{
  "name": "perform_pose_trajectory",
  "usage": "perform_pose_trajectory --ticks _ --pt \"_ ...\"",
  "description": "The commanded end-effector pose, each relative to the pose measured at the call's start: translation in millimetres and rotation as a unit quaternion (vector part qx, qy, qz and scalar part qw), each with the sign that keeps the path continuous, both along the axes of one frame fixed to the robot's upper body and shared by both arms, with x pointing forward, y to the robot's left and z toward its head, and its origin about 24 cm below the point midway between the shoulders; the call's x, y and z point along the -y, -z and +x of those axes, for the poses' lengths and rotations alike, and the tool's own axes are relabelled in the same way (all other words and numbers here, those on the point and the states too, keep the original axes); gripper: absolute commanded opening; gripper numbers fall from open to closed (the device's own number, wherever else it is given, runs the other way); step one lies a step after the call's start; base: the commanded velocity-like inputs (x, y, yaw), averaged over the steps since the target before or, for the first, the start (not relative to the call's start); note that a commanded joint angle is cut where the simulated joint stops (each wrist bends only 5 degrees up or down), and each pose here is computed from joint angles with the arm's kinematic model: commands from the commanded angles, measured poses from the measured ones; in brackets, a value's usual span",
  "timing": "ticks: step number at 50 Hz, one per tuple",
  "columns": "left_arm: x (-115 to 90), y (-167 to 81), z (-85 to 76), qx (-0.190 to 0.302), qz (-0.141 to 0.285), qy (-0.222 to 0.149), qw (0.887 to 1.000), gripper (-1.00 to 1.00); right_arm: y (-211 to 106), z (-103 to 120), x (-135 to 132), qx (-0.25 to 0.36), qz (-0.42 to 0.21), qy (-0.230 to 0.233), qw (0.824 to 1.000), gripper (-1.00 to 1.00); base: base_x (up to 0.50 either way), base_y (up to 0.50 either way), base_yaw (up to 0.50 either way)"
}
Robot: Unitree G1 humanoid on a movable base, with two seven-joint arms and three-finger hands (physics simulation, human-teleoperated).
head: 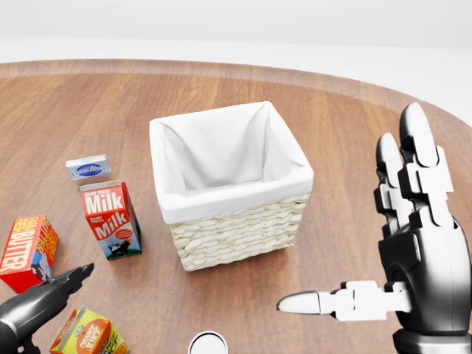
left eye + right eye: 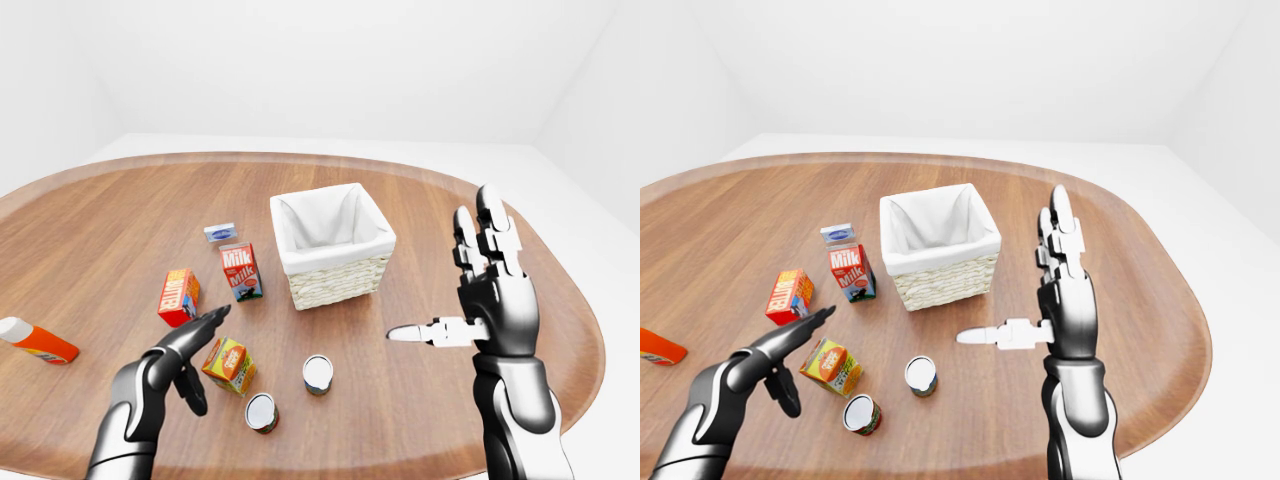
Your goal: Pick up the orange juice, and put it in the basket.
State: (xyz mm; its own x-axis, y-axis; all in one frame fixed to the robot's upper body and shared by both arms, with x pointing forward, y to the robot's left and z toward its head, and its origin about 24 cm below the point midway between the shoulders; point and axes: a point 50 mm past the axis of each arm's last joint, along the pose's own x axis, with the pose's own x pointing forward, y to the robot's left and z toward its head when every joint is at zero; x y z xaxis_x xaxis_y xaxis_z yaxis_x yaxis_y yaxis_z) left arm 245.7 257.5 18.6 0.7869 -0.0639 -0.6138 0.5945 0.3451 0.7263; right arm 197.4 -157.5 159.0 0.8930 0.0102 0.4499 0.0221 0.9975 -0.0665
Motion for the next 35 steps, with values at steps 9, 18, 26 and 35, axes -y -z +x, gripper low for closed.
perform_pose_trajectory --ticks 9,18,26,35 --pt "13.3 18.3 2.9 -0.026 -0.006 0.014 1.000 1.00 -2.2 0.3 2.4 0.006 0.005 0.004 1.000 1.00 0.00 0.00 0.00" --pt "29.0 26.2 9.1 -0.023 -0.035 0.023 0.999 -1.00 -3.7 1.0 4.5 0.010 0.007 0.010 1.000 1.00 0.00 0.00 0.00" --pt "24.5 23.7 13.5 -0.007 -0.036 0.012 0.999 -1.00 -2.6 1.5 4.5 0.007 0.007 0.010 1.000 1.00 0.00 0.00 0.00" --pt "12.0 22.1 15.6 0.001 -0.027 -0.007 1.000 -1.00 -0.4 1.3 2.8 0.002 0.006 0.007 1.000 1.00 0.00 0.00 0.00"
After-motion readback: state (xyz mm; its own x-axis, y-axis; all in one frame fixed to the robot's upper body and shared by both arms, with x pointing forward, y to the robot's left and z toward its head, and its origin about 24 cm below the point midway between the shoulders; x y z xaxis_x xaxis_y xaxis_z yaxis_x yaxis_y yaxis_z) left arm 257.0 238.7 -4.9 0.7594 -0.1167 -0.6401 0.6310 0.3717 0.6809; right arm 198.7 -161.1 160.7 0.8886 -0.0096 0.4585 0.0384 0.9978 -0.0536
